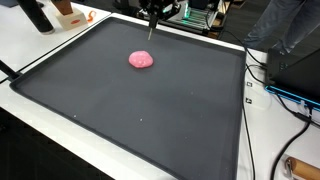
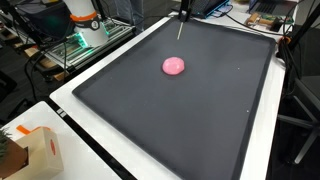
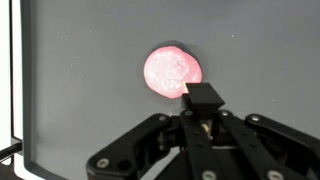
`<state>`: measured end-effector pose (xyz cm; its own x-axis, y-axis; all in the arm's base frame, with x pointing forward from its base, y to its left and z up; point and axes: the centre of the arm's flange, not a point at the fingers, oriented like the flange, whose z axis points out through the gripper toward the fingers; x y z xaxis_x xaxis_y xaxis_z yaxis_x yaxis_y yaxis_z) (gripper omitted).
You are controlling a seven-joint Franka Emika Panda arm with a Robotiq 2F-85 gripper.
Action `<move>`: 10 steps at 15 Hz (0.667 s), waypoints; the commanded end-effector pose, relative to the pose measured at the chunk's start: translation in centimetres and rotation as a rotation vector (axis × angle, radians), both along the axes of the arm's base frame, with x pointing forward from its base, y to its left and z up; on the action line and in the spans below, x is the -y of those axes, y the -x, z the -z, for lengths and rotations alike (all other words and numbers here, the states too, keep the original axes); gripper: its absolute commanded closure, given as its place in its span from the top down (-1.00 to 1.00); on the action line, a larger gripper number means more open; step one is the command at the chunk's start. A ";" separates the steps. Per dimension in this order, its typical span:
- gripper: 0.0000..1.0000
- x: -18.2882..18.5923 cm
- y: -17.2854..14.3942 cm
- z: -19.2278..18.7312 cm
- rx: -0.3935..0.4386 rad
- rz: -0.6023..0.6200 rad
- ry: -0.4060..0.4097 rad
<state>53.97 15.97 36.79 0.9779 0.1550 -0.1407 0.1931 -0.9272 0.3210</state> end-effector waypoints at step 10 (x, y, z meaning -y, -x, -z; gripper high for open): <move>-0.94 -11.3 -1.4 9.1 0.009 0.029 0.416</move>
